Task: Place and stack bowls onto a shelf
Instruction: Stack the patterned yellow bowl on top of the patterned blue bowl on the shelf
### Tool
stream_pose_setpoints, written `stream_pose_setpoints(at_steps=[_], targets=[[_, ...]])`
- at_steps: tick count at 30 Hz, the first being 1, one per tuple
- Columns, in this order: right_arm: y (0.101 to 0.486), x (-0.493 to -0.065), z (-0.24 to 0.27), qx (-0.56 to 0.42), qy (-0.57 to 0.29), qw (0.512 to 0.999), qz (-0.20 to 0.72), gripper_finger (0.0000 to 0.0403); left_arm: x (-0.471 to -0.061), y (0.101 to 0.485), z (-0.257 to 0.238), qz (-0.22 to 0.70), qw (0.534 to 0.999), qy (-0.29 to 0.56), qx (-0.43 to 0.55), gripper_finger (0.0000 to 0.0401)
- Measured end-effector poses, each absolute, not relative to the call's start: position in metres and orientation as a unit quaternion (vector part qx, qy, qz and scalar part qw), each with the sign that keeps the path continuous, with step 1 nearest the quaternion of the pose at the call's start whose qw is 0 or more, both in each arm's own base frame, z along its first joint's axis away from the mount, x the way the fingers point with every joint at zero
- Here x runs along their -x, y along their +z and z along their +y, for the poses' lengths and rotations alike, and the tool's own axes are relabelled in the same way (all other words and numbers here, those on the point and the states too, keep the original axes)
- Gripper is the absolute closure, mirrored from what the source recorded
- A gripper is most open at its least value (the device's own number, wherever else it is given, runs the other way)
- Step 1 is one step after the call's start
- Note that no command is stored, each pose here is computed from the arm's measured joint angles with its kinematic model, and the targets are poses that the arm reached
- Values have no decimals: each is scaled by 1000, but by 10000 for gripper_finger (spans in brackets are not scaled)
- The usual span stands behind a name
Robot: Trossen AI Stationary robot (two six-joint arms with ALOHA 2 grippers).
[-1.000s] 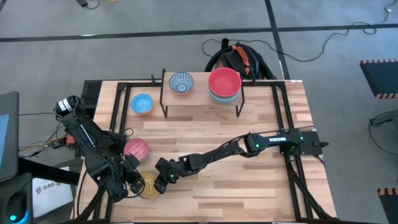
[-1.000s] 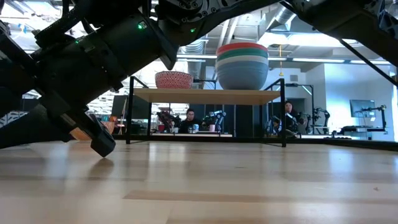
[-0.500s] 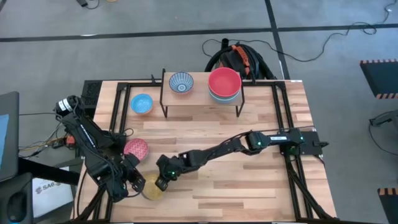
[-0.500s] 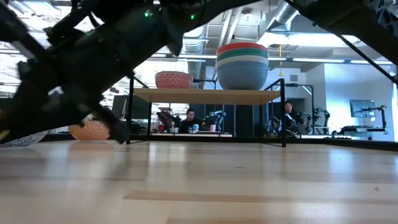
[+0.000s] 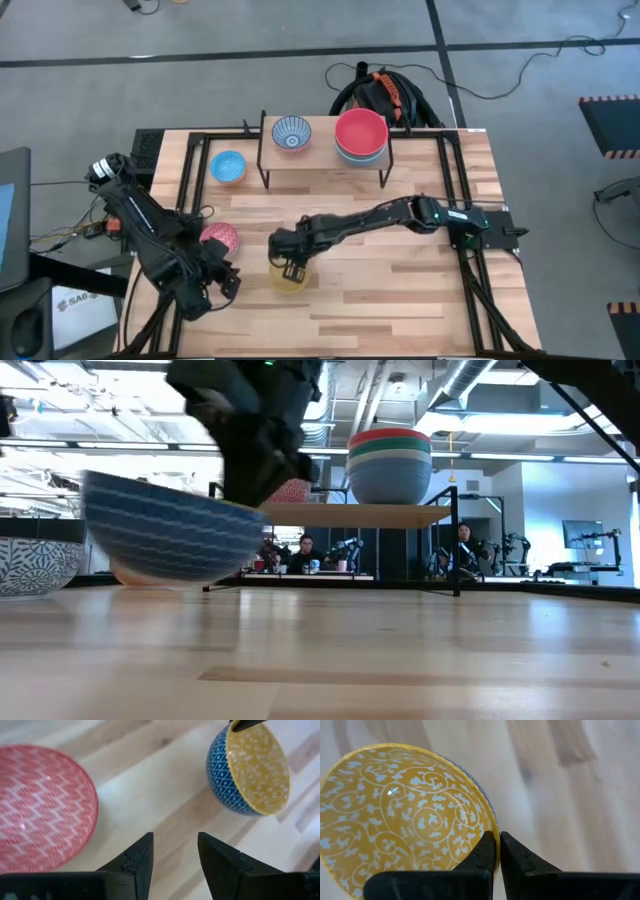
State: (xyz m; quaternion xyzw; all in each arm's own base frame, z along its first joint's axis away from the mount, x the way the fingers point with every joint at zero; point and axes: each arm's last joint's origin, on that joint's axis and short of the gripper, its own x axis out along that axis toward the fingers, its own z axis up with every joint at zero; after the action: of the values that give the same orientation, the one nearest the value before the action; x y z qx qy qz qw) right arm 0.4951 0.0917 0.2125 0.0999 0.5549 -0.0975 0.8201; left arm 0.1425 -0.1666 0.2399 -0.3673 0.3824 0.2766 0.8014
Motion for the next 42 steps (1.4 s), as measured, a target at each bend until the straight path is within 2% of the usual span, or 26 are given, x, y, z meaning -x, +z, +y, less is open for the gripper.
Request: stream_pose_setpoints(at_steps=[9, 13, 20, 24, 28, 37, 42], targets=[[229, -482, 52, -44, -58, 791, 607, 369, -165, 242, -150, 340, 815, 303, 358, 264], [231, -482, 38, -32, -37, 792, 609, 369, -174, 243, -145, 308, 828, 306, 355, 264], [232, -483, 18, -2, -19, 794, 608, 369, -182, 243, -132, 297, 822, 335, 353, 264], [251, -479, 9, 10, -18, 809, 587, 369, -186, 248, -126, 296, 820, 347, 346, 264], [277, -474, -3, 5, -34, 835, 550, 369, -187, 265, -119, 287, 823, 360, 334, 264], [333, -460, -17, 25, -115, 884, 452, 369, -187, 324, -102, 193, 874, 353, 274, 264], [344, -454, -16, 16, -128, 890, 436, 369, -189, 340, -100, 186, 888, 342, 246, 264]])
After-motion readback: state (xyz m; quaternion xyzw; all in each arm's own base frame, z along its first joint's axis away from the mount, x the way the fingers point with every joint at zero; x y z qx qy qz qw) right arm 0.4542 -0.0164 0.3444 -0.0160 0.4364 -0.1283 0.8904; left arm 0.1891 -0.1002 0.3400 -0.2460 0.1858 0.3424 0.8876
